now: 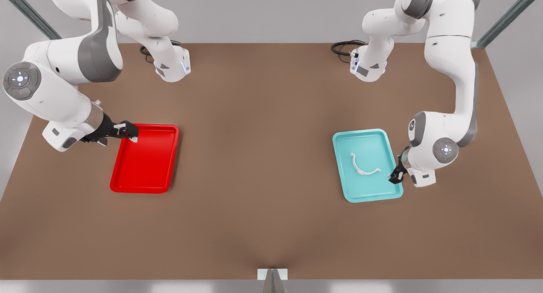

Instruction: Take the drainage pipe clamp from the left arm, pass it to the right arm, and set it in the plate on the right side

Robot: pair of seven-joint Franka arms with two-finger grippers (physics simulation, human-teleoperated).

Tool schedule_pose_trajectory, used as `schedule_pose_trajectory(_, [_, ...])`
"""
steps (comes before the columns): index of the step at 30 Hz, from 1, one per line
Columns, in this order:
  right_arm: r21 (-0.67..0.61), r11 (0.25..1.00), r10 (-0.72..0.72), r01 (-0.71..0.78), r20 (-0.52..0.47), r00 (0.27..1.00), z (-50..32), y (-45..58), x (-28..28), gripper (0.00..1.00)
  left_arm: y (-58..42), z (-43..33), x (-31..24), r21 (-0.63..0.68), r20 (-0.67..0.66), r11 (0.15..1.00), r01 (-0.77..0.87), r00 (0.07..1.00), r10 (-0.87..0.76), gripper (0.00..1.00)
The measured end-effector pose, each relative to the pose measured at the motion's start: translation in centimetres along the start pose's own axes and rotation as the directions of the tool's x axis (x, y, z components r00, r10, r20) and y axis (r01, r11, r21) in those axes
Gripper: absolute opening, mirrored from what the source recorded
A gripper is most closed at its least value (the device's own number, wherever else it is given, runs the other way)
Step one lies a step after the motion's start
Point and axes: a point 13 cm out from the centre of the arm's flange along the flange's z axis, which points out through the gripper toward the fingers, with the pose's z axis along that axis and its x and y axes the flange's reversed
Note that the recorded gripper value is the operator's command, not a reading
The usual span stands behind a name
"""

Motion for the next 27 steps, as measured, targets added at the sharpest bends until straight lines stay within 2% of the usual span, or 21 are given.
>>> schedule_pose_trajectory(5, [0.008, 1.000, 0.004, -0.004, -0.002, 1.000, 0.1, -0.3, 0.0, 1.00, 1.3, 5.1, 2.1, 0.021, 0.001, 0.970, 0.243, 0.970, -0.243, 1.00])
schedule_pose_trajectory(10, [0.009, 1.000, 0.010, -0.010, -0.003, 1.000, 0.1, -0.6, 0.0, 1.00, 1.0, 8.4, 3.8, 0.055, -0.008, 0.908, 0.415, 0.910, -0.415, 1.00])
schedule_pose_trajectory(22, [0.011, 1.000, 0.006, -0.006, -0.007, 1.000, 0.2, -0.4, 0.1, 1.00, -0.3, 13.8, 3.4, 0.103, -0.056, 0.727, 0.679, 0.733, -0.678, 1.00])
schedule_pose_trajectory(25, [0.010, 1.000, 0.005, -0.005, -0.007, 1.000, 0.2, -0.3, 0.1, 1.00, -0.4, 14.7, 3.3, 0.103, -0.060, 0.694, 0.713, 0.701, -0.711, 0.89])
schedule_pose_trajectory(27, [0.010, 1.000, 0.006, -0.006, -0.007, 1.000, 0.3, -0.4, 0.1, 1.00, -0.4, 15.3, 3.3, 0.101, -0.063, 0.673, 0.733, 0.679, -0.731, 0.75])
